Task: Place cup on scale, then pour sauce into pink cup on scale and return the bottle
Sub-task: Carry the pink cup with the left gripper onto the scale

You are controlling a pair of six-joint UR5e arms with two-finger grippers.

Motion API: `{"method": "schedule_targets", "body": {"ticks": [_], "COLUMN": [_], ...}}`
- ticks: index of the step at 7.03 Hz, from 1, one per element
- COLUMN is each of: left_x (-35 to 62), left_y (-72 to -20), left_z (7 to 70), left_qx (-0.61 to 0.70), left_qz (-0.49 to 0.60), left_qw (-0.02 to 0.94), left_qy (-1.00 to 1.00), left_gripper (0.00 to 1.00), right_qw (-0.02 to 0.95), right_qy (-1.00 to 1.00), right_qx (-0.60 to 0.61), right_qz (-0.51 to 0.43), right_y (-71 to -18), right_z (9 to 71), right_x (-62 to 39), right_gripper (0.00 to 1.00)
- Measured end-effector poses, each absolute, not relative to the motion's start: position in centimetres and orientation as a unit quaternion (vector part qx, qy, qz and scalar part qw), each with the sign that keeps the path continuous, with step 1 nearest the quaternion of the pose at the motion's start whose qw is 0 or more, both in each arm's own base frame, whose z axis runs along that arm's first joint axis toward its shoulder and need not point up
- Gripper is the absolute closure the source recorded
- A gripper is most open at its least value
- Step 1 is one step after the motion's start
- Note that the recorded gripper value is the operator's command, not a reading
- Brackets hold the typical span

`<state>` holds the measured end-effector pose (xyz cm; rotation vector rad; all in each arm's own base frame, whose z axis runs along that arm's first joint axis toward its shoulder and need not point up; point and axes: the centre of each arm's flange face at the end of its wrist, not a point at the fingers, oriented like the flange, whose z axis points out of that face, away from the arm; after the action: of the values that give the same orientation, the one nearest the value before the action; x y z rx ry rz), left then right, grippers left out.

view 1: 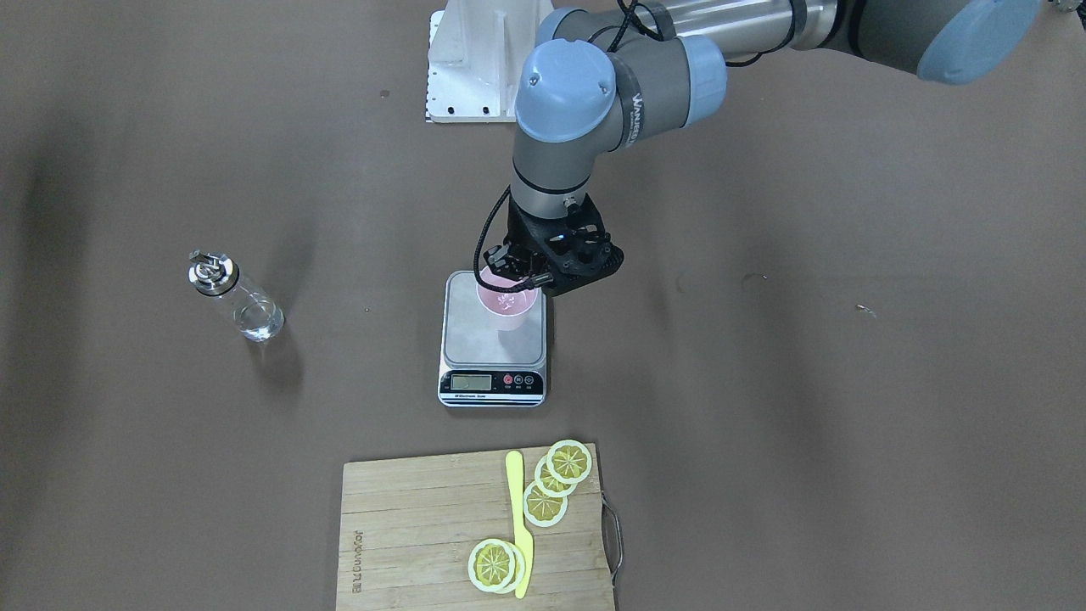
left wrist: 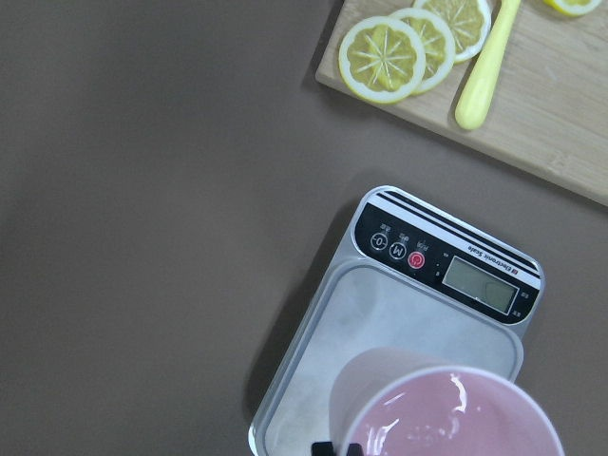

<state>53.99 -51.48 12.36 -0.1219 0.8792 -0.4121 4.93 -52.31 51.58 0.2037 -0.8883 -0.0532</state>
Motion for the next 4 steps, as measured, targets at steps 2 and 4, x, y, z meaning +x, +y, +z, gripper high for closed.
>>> {"method": "schedule_targets", "body": {"ticks": [2, 4], "left_x": [55.2, 55.8], "left_y": [-51.6, -51.2], "left_z": [12.9, 13.1], "left_qx": [-0.059, -0.06], "left_qz": [-0.198, -0.194], "left_qw": [0.88, 0.881], "left_qy": [0.427, 0.427], "left_gripper": [1.0, 0.58], "right_qw": [0.898, 0.898], "right_qy": [-0.428, -0.429], "right_qx": [0.097, 0.095], "right_qz": [-0.024, -0.021], "right_y": [-52.3, -52.3], "right_z": [51.6, 51.6], "right_x": [4.9, 4.8], "right_gripper": [0.0, 0.0]}}
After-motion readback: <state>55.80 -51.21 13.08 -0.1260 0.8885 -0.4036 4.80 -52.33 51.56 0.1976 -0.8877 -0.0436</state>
